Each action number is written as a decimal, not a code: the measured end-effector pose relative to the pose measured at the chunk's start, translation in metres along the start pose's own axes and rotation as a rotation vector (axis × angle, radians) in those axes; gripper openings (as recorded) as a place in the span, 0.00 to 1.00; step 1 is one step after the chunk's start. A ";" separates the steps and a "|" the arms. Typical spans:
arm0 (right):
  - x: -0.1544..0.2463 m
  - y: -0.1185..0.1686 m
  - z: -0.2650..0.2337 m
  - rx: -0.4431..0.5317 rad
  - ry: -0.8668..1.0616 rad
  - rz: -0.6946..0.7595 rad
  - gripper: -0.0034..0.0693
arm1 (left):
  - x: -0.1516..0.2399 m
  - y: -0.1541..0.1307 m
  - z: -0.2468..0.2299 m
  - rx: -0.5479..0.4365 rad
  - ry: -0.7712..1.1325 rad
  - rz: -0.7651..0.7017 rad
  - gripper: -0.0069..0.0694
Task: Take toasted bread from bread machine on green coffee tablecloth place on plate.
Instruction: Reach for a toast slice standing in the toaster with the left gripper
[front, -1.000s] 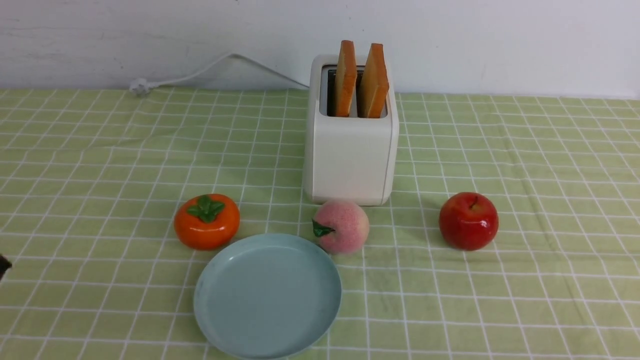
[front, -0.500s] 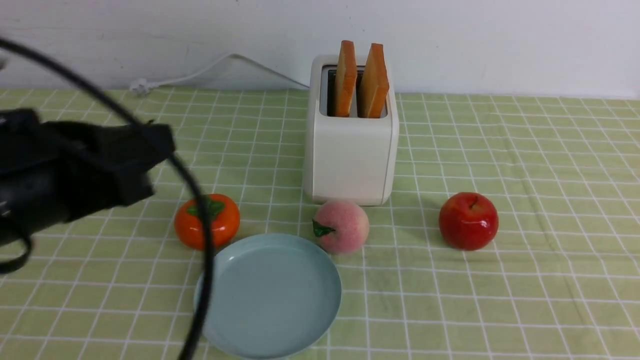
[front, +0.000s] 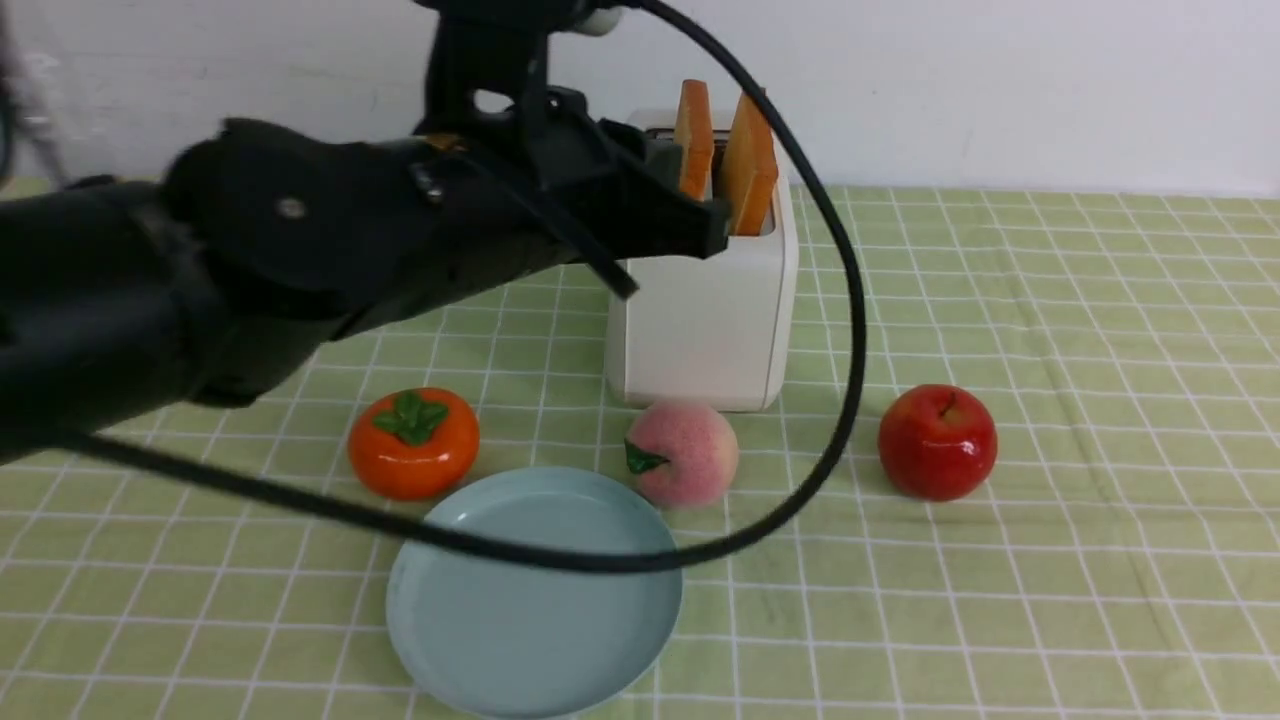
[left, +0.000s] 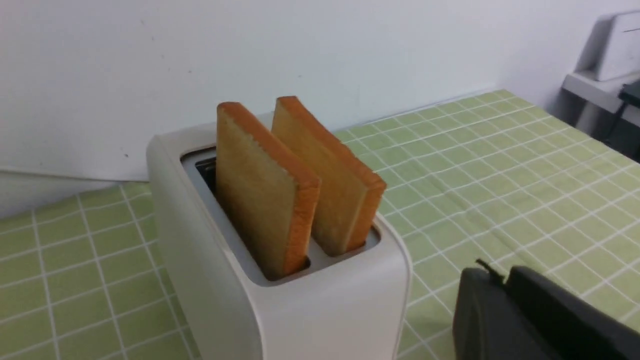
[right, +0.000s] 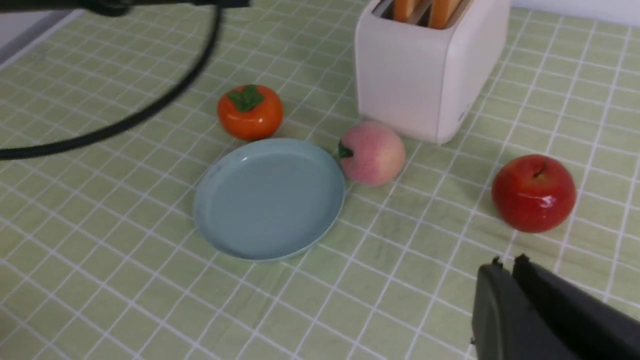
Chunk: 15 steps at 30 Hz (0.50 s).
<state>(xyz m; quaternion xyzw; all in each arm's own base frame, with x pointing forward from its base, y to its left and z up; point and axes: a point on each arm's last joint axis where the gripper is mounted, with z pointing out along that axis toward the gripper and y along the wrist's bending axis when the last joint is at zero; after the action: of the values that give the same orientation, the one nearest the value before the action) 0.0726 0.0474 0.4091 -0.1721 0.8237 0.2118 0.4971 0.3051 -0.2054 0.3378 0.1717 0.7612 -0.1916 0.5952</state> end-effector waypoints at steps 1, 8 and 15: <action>-0.001 0.000 0.001 -0.009 0.005 0.001 0.10 | 0.004 0.000 0.010 -0.003 0.014 -0.002 0.26; -0.001 0.000 0.003 -0.015 0.015 0.003 0.12 | 0.021 -0.001 0.061 -0.024 0.048 0.003 0.63; -0.001 0.000 0.003 -0.015 0.017 0.002 0.12 | 0.024 0.006 0.094 -0.113 -0.028 0.007 0.69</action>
<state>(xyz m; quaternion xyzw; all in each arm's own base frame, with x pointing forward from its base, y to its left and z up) 0.0750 0.0487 0.4086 -0.1766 0.8263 0.2170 0.4887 0.3813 -0.2462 0.2939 0.1380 0.7619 -0.1485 0.6152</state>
